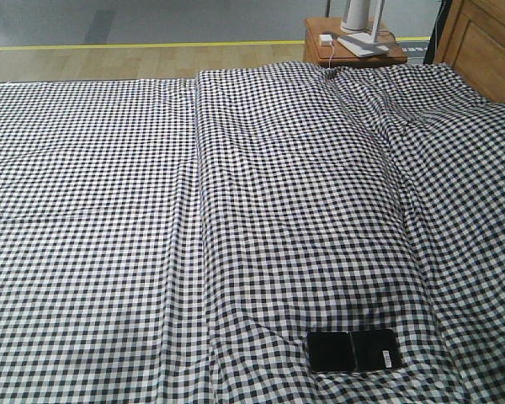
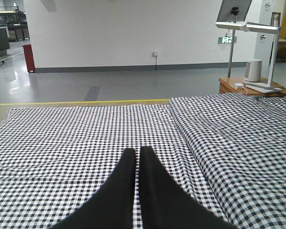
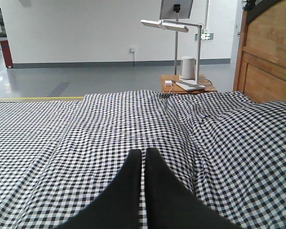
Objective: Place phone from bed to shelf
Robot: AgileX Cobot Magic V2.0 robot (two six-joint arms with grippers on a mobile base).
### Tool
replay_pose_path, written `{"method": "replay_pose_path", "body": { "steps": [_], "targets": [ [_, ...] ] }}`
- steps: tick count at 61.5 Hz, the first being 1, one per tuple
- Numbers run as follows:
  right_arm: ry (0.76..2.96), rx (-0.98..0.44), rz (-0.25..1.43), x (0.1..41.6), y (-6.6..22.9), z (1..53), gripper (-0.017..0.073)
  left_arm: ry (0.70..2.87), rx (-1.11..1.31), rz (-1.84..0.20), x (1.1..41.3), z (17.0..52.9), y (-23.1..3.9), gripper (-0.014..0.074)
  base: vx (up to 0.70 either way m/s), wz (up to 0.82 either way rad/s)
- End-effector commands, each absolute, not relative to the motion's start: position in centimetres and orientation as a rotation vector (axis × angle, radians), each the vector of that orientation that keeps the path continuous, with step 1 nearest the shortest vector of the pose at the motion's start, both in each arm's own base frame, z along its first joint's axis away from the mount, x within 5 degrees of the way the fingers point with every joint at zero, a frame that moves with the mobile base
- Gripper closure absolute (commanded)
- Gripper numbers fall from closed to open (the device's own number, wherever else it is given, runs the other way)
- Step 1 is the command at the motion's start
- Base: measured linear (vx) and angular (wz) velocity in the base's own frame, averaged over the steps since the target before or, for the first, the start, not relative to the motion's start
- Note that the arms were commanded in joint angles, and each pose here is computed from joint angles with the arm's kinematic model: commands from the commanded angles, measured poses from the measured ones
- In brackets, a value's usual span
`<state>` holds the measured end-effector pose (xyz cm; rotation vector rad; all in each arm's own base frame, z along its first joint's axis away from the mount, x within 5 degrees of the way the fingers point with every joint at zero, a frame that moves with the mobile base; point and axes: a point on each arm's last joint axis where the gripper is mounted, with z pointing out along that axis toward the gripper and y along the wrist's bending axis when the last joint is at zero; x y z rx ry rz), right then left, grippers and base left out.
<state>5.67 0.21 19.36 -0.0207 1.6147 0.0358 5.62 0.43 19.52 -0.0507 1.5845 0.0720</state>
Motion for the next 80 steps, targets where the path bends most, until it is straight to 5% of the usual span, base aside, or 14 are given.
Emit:
{"method": "replay_pose_path", "body": {
  "steps": [1,80],
  "targets": [
    [1.541,-0.032,0.015,5.62,0.17,19.79,0.0564,1.48,-0.059,0.057,5.42,21.06,0.41,0.0592,0.0,0.0],
    [1.534,-0.032,0.015,5.62,0.17,19.85,0.0564,1.48,-0.059,0.057,5.42,21.06,0.41,0.0592,0.0,0.0]
  ]
}}
